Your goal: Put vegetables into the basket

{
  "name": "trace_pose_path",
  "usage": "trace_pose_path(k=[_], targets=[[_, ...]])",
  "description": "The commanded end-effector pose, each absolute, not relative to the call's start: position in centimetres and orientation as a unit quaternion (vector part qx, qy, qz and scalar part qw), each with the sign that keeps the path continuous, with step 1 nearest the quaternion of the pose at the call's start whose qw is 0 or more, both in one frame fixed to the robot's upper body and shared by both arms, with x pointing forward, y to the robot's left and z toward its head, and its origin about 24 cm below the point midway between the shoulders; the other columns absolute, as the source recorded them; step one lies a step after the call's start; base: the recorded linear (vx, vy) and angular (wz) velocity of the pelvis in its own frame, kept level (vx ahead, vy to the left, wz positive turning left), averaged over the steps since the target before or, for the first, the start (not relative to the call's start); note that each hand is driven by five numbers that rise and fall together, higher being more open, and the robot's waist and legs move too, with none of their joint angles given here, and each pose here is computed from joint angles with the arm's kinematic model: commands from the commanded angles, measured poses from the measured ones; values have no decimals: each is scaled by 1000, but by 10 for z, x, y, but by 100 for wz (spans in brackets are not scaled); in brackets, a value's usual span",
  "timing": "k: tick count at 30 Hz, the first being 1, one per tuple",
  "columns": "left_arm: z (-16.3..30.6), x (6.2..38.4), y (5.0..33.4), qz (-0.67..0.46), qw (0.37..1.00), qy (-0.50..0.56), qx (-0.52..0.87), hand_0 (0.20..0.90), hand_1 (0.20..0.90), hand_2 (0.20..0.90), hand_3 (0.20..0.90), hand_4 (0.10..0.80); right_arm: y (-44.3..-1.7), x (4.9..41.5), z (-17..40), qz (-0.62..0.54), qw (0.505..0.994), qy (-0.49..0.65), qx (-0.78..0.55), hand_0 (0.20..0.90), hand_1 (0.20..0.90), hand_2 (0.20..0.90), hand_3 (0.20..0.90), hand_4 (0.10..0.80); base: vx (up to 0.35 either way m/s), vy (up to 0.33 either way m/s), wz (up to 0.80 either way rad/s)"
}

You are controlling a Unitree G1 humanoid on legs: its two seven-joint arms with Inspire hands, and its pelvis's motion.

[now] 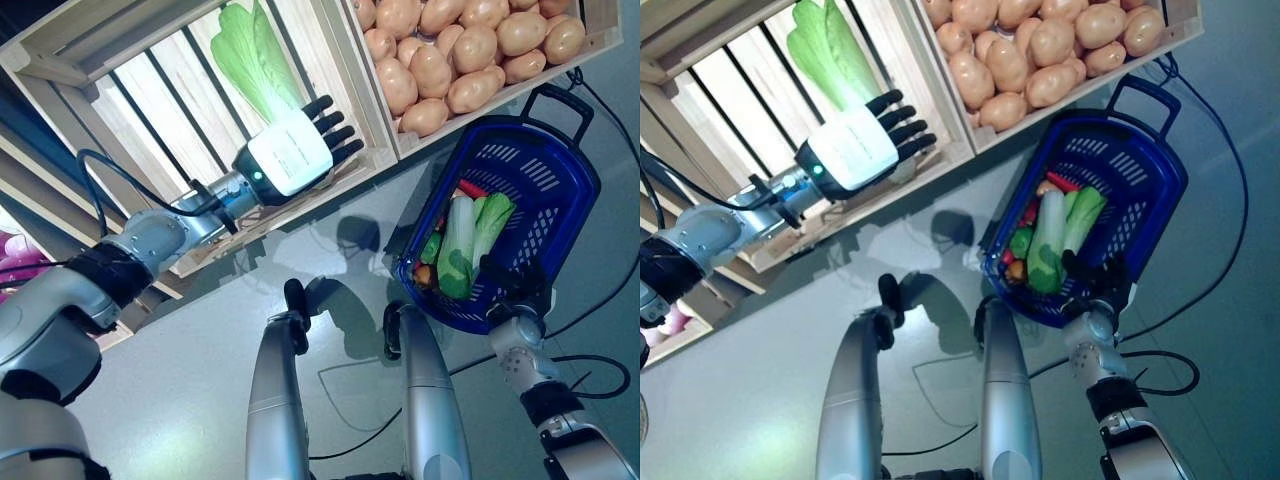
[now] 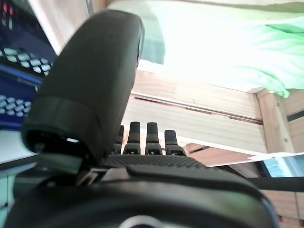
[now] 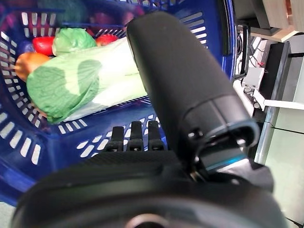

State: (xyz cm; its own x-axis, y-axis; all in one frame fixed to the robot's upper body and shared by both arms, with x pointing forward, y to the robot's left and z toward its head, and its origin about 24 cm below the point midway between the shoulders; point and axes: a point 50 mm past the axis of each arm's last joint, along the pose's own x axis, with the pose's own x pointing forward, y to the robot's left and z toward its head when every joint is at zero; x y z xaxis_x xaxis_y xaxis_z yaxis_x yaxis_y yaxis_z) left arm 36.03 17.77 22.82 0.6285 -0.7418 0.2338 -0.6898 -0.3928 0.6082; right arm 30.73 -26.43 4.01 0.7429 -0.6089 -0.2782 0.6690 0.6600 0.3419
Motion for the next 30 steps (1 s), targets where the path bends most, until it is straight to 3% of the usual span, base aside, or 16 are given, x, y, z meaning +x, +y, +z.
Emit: trace_pose_path(k=[1,10,18,30], targets=[[293,356,166,55,299,-505,808,900,900,900,900,800,-280,311,81,-340,912,-24,228,900,900,900,900,800,6,18,-7],[270,364,198,69,278,-437,852,900,900,900,900,800,-283,310,89,-334,915,-36,223,900,900,900,900,800,28,22,-4],[268,366,201,130,280,-471,826,900,900,900,900,800,-276,313,113,-304,923,-86,220,900,900,900,900,800,28,30,-6],[259,375,209,167,297,-426,838,900,900,900,900,800,-266,304,124,-278,931,-118,206,900,900,900,900,800,18,49,-6]])
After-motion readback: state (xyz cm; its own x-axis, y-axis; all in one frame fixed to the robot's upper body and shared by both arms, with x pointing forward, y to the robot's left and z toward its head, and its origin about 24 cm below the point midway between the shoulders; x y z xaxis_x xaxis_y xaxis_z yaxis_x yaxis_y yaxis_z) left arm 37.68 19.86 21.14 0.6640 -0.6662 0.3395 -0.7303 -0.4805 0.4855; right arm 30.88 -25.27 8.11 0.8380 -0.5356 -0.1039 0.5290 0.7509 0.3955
